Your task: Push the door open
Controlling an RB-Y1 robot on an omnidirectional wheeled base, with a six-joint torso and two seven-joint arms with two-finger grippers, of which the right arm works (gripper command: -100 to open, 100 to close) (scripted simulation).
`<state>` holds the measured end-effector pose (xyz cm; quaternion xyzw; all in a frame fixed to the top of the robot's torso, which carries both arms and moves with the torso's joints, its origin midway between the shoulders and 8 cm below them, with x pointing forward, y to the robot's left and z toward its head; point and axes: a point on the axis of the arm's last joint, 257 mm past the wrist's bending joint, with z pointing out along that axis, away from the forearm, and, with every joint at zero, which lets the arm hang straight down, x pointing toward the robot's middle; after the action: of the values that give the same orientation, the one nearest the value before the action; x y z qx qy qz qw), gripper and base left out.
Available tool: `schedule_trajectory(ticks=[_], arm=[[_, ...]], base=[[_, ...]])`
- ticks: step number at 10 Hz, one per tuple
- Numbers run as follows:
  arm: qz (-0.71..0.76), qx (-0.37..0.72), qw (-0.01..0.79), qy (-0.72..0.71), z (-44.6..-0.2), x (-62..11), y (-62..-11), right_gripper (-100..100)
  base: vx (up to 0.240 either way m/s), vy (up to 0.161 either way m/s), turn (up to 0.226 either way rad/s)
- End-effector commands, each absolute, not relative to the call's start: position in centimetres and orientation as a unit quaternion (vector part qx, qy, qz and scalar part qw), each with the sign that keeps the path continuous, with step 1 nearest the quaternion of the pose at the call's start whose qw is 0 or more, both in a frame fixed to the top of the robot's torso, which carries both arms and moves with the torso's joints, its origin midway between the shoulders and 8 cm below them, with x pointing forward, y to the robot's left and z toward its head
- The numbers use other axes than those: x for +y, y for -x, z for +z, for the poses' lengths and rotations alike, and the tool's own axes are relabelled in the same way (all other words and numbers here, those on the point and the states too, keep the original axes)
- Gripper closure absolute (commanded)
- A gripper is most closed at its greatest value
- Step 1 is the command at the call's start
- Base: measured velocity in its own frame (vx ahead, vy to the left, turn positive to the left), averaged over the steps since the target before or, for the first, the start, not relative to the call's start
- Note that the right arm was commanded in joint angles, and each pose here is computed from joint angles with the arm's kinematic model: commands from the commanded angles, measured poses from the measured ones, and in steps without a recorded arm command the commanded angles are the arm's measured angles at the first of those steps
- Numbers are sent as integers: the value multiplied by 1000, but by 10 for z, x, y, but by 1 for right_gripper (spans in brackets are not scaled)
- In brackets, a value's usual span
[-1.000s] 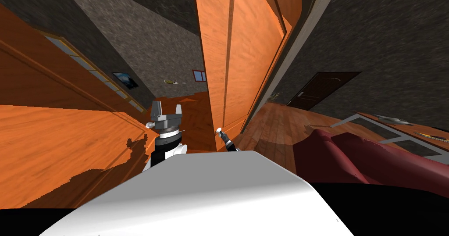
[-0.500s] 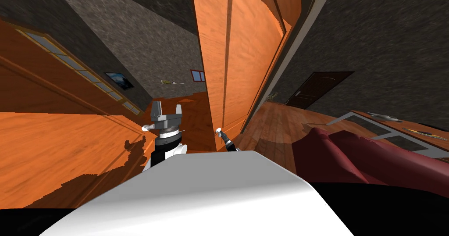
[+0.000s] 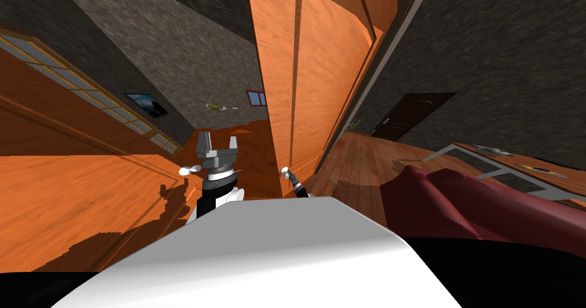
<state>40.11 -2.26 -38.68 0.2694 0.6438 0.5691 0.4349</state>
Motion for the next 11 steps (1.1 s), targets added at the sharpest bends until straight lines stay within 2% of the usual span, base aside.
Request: schedule_trajectory(ticks=[1,11], arm=[[579,636,426,-279,-383,-20,-402,100],[634,586,339,-374,-384,-16,-405,100]], base=[[37,35,-28],[38,39,-45]])
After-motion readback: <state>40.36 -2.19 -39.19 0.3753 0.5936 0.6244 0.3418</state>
